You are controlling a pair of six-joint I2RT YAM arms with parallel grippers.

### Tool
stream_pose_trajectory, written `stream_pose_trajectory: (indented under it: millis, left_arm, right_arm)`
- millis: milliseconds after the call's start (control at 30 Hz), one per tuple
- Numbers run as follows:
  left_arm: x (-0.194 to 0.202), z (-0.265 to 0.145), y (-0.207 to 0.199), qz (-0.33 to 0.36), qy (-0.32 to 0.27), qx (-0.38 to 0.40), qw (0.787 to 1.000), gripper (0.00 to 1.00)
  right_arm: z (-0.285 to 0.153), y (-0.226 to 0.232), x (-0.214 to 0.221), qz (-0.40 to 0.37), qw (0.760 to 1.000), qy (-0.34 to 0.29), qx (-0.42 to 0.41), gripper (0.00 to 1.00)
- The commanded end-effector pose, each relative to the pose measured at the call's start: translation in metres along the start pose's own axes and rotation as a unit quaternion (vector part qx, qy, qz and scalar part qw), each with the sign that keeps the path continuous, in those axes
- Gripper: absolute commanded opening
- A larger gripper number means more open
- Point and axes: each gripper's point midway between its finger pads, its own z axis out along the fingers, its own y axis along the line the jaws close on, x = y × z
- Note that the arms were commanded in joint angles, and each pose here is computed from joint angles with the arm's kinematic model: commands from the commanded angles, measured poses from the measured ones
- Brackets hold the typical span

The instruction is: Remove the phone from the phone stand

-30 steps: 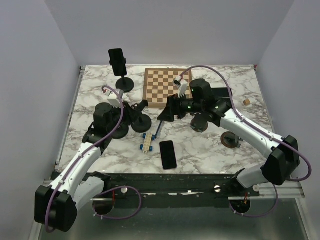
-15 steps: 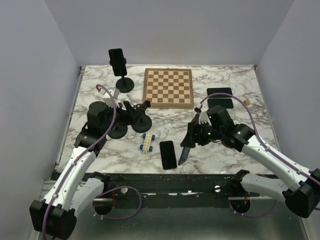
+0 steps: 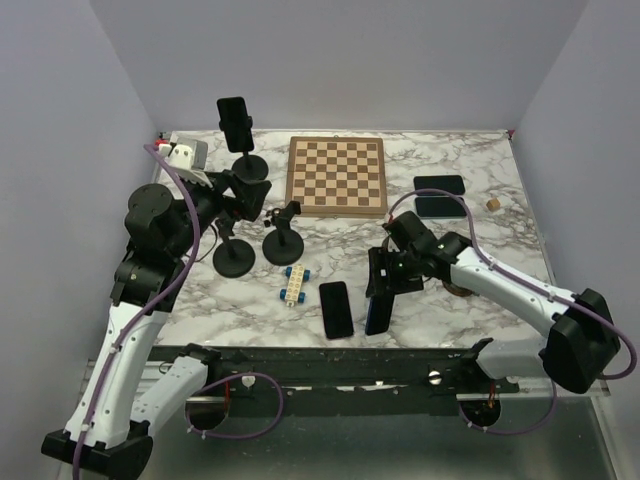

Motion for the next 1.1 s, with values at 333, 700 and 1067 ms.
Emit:
stream_pose_trajectory:
  millis: [333, 700, 1067]
  left_arm:
    - [0.045, 0.001, 0.044, 0.065, 0.016, -0.067, 0.996, 0.91]
    - [0.042, -0.005, 0.048, 0.069, 0.005, -0.081, 0.994, 0.91]
    - [0.045, -0.004, 0.051, 0.071, 0.007, -0.087, 0.994, 0.91]
  right_arm:
    - [0.044, -0.005, -0.014, 0.016, 0.997, 0.006, 0.077, 0.01]
    - [0.068, -0.009, -0.022, 0.033, 0.994, -0.006, 0.107, 0.01]
    - [0.084, -0.013, -0.012, 0.023, 0.991, 0.008, 0.134, 0.04]
